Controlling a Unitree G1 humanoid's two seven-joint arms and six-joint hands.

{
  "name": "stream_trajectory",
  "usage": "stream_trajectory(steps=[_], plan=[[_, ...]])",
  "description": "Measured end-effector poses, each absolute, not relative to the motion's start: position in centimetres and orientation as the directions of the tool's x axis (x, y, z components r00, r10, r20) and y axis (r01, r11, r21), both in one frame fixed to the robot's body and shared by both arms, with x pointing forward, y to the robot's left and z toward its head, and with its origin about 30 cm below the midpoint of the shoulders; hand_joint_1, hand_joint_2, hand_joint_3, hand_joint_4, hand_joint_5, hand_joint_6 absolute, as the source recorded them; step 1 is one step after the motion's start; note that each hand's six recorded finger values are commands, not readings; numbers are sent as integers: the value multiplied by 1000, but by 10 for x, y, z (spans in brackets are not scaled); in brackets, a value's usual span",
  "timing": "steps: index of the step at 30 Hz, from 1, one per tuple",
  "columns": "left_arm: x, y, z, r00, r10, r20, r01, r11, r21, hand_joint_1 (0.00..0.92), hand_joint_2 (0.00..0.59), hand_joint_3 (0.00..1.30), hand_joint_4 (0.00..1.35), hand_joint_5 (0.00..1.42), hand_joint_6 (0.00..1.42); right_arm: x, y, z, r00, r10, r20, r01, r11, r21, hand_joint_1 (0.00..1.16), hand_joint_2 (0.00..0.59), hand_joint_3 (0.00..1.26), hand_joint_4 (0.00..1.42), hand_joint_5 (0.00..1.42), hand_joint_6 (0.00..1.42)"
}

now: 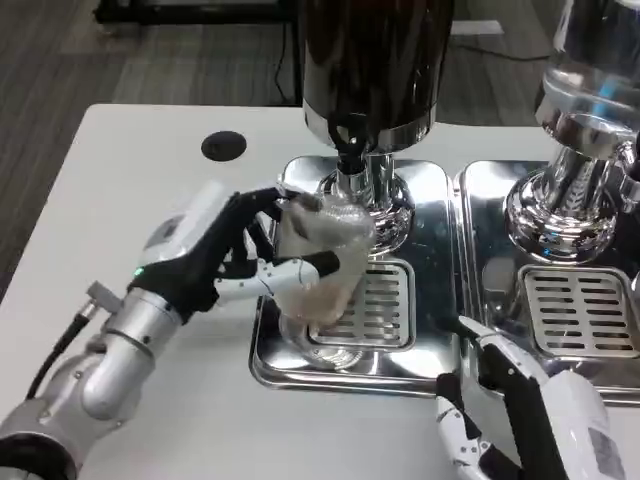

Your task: Grasp the cup under the faucet to collect the drink, then remove the cup.

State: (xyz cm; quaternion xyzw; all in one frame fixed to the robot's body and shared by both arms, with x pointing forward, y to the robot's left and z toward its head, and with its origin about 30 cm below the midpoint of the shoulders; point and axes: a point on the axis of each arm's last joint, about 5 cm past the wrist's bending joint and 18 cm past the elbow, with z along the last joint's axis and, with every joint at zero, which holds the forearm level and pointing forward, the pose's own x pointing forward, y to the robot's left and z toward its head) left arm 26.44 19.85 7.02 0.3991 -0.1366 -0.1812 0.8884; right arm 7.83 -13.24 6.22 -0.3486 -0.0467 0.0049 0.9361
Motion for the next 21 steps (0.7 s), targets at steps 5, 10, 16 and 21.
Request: stream_trajectory(steps=[5,10,16,21], plan=[[266,187,68,892,-440,106,217,621,753,316,187,439,557,887,1152,76,-132,62,996,37,80,24,757,-653,450,484,272,233,217,424],[267,177,66,888,-446,115,210,614,761,319,188,439,557,887,1165,75,-131,65,996,29,87,35,762,-646,450,484,272,234,219,424],[267,173,65,886,-447,121,205,612,764,291,179,431,531,852,1115,72,-131,66,996,24,86,37,763,-646,450,484,272,234,219,424],[268,173,65,880,-461,116,208,594,777,247,156,409,493,768,1005,71,-131,66,996,20,81,37,762,-647,450,484,272,234,219,424]])
